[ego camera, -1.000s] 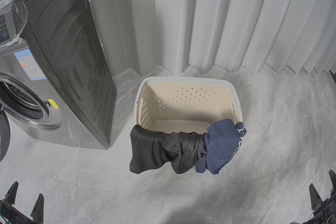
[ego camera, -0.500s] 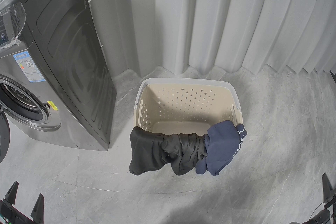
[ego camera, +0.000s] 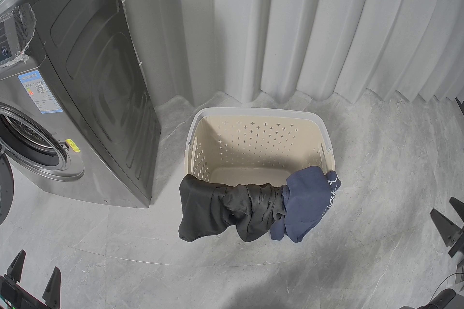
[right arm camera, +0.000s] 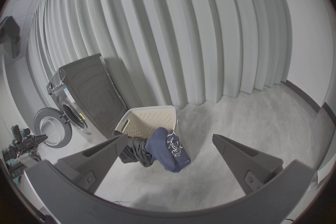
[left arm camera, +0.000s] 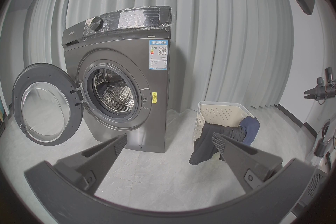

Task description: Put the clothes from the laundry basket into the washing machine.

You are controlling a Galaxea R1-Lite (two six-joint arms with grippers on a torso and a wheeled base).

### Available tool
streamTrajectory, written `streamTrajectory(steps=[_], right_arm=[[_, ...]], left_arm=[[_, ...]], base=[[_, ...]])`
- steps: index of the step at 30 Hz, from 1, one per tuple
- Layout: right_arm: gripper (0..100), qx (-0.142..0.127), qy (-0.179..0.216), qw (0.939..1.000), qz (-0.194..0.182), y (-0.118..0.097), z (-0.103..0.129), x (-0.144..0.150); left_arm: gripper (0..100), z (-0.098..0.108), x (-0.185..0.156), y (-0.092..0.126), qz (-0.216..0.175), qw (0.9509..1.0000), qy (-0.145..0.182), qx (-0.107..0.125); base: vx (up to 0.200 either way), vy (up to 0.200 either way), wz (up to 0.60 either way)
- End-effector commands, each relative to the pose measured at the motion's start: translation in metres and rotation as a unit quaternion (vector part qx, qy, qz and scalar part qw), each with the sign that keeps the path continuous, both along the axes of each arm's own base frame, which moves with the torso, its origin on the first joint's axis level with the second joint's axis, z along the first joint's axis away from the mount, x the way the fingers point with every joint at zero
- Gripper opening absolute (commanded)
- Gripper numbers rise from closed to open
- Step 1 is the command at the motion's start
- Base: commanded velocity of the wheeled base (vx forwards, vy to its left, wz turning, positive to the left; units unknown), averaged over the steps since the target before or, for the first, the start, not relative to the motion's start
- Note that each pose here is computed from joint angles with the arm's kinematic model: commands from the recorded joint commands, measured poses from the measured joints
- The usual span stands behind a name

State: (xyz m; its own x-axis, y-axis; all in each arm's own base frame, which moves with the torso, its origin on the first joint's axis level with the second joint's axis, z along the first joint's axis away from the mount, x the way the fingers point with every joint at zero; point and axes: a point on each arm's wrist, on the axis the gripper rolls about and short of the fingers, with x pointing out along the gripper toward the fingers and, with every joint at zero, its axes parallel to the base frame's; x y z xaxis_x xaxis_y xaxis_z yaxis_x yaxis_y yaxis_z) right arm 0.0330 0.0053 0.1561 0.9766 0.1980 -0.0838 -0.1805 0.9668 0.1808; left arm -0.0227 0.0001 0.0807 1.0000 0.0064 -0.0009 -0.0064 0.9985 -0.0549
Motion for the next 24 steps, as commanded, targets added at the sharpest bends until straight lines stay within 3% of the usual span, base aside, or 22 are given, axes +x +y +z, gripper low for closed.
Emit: streamTrajectory(steps=[1,10,16,24], right_arm=[[100,-0.024,0.147,0.9882,0.035,0.010,-0.024,0.060],[100,-0.034,0.185,0.9806,0.054,0.019,-0.034,0.092],[100,-0.037,0.239,0.9668,0.084,0.035,-0.054,0.118],[100,-0.035,0.274,0.9569,0.090,0.058,-0.083,0.149]], left_arm=[[100,-0.005,0.000,0.000,0.001,1.0000,0.000,-0.001],[100,-0.005,0.000,0.000,0.001,1.0000,0.000,-0.001],[100,-0.005,0.000,0.000,0.001,1.0000,0.000,0.000],[100,-0.005,0.000,0.000,0.001,1.0000,0.000,-0.001]], base=[[0.000,0.000,0.00],[0.000,0.000,0.00],[0.000,0.000,0.00],[0.000,0.000,0.00]])
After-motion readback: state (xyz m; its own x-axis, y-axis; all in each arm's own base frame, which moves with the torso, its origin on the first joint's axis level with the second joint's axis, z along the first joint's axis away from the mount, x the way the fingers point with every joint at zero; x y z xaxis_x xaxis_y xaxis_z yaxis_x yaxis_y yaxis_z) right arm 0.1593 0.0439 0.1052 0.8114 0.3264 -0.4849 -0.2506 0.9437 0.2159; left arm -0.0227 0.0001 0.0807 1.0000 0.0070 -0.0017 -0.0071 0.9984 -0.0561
